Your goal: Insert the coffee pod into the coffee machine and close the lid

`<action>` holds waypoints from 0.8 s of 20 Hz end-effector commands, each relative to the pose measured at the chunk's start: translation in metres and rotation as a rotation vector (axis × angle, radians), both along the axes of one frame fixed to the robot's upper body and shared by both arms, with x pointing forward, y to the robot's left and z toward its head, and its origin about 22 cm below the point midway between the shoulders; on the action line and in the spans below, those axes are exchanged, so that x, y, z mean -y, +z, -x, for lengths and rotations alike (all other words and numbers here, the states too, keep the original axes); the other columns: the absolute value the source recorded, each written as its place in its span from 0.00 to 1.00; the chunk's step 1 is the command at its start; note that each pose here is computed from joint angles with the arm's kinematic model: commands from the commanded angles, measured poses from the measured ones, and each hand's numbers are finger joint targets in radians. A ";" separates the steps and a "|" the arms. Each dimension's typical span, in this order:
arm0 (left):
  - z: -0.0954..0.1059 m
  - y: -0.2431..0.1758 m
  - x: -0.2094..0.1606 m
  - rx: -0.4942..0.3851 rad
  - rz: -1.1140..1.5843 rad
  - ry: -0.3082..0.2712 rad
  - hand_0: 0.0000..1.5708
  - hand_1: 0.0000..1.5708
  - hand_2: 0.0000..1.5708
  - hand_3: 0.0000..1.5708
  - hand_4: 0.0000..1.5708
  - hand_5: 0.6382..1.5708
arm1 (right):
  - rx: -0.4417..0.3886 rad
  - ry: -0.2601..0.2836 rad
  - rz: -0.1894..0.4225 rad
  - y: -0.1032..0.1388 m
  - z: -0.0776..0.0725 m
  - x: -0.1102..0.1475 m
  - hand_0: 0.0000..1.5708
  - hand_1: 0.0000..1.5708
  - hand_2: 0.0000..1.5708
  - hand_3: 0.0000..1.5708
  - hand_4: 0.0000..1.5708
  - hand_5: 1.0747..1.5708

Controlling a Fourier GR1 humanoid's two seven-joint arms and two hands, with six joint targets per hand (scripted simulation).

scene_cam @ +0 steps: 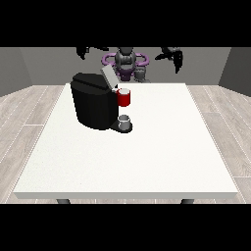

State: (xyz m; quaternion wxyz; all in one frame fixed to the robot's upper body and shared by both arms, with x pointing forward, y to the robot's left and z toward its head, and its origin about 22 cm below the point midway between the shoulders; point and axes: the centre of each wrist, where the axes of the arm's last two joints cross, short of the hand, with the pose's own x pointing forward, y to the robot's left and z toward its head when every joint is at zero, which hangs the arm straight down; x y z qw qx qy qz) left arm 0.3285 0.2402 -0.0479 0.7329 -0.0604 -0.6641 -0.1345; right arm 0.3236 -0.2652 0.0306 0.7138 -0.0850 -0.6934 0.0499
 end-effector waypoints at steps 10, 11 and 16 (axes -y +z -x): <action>0.011 0.047 0.003 0.159 0.019 -0.012 0.00 0.00 0.00 0.00 0.23 1.00 | -0.020 -0.018 -0.141 0.017 -0.035 0.023 0.00 0.00 0.00 0.00 0.11 1.00; 0.019 0.035 -0.008 0.179 -0.009 0.016 0.00 0.00 0.00 0.00 0.24 1.00 | -0.004 0.031 -0.150 0.042 -0.047 -0.003 0.00 0.00 0.00 0.00 0.09 1.00; 0.022 0.058 -0.008 0.173 0.005 0.022 0.00 0.00 0.00 0.00 0.23 1.00 | -0.013 0.069 -0.119 0.034 -0.051 -0.022 0.00 0.00 0.00 0.00 0.00 1.00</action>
